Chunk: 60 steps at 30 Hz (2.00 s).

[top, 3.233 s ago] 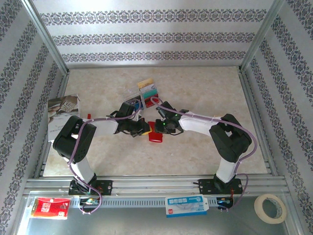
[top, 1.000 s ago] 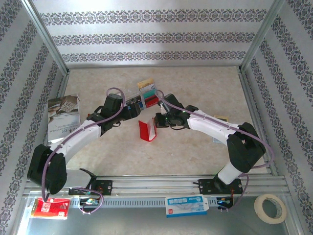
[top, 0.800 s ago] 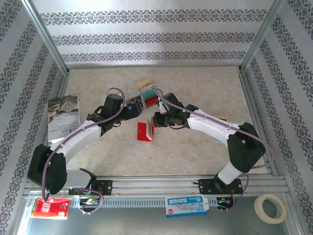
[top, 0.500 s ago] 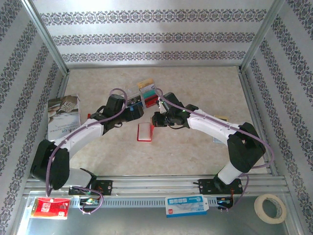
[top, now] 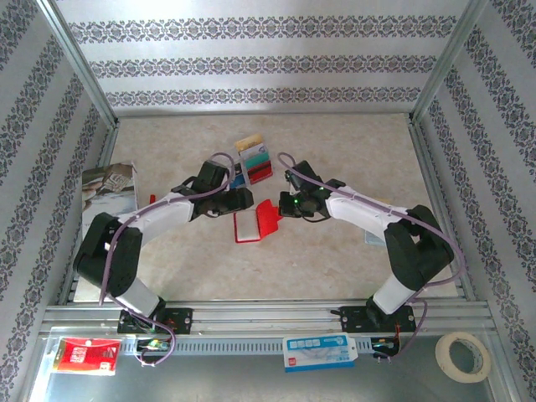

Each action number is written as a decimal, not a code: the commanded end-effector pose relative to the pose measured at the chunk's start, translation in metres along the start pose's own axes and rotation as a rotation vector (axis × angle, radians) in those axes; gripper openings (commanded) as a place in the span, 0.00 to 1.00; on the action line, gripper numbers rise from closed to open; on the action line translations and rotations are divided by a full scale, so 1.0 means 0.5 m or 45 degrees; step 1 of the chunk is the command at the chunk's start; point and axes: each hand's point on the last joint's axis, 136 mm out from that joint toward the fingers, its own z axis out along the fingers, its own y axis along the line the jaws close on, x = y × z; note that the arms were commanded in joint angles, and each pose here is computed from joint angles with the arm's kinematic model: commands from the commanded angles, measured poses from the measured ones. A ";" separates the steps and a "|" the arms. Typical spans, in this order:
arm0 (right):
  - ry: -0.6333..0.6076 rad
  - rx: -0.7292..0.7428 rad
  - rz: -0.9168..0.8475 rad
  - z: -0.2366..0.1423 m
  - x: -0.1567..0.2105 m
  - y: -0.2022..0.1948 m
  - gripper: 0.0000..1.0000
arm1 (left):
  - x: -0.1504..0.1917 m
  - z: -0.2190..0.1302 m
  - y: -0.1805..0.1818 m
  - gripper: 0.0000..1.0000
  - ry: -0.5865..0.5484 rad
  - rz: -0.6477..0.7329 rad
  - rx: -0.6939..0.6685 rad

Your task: Take the credit cards out of the card holder

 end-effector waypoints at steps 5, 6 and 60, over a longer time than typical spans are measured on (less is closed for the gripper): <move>0.025 0.126 0.087 0.026 0.024 -0.066 0.04 | 0.030 0.062 -0.080 0.31 0.134 0.064 0.134; 0.026 0.127 0.093 0.028 0.026 -0.069 0.04 | 0.033 0.070 -0.084 0.28 0.147 0.067 0.138; 0.115 0.062 0.354 0.114 0.089 -0.089 0.03 | 0.075 0.099 -0.062 0.10 0.236 0.097 -0.084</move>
